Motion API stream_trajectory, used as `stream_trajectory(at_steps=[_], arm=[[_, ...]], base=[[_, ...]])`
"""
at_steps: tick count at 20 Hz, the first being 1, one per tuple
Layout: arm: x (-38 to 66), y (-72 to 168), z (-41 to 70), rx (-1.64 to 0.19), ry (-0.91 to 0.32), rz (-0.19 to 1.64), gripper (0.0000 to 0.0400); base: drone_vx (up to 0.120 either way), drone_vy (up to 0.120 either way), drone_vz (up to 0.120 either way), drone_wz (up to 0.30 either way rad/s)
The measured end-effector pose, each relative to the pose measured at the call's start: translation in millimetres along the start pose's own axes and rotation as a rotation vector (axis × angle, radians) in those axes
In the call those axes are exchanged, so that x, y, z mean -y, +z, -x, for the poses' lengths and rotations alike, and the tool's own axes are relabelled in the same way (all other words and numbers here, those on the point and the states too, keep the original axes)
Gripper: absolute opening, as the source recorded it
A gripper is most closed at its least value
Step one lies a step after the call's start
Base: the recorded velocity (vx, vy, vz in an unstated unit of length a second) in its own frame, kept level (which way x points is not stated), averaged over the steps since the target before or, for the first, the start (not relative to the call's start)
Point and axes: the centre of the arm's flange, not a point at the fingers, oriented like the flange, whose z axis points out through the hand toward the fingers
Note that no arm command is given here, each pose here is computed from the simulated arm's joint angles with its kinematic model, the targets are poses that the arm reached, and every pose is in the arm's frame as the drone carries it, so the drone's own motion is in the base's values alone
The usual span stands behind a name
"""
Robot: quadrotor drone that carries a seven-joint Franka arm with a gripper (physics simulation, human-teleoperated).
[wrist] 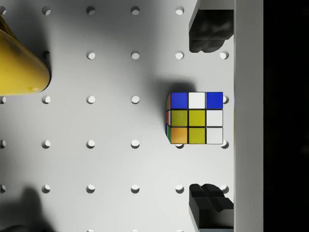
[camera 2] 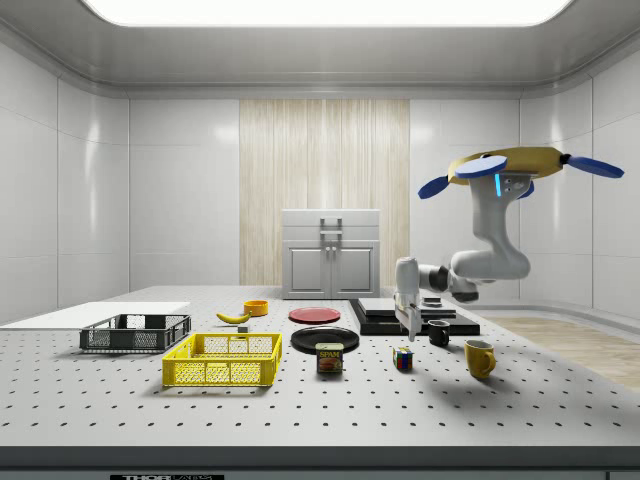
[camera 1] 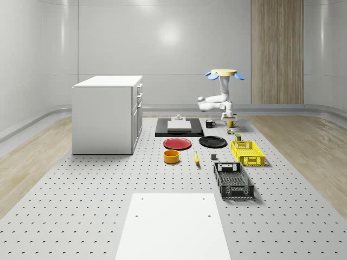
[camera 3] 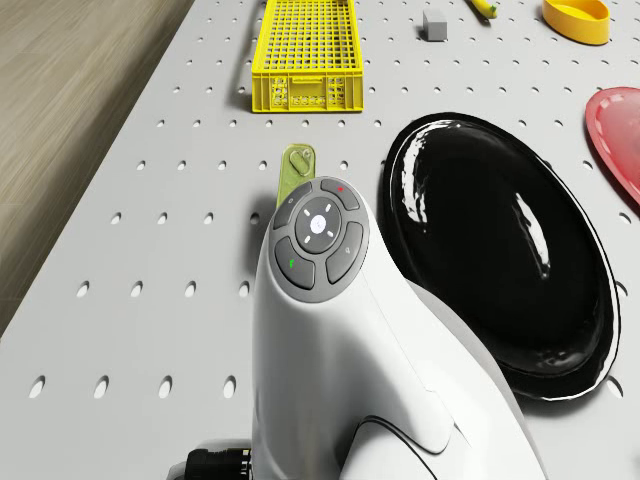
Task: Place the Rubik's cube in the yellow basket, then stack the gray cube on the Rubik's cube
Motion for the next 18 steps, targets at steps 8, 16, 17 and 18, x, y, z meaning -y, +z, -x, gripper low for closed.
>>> stream_trajectory(at_steps=[8, 16, 17, 18], arm=[[0.0, 0, 0.0, 0.0, 0.0, 0.0, 0.04], [1.9, 17, -2.0, 0.0, 0.0, 0.0, 0.04], [2.4, 19, -2.5, 0.0, 0.0, 0.0, 0.04], [2.7, 20, -2.8, 0.0, 0.0, 0.0, 0.04]], base=[[0.03, 0.0, -0.1, 0.0], [0.0, 0.0, 0.0, 0.0], [0.0, 0.0, 0.0, 0.0], [0.0, 0.0, 0.0, 0.0]])
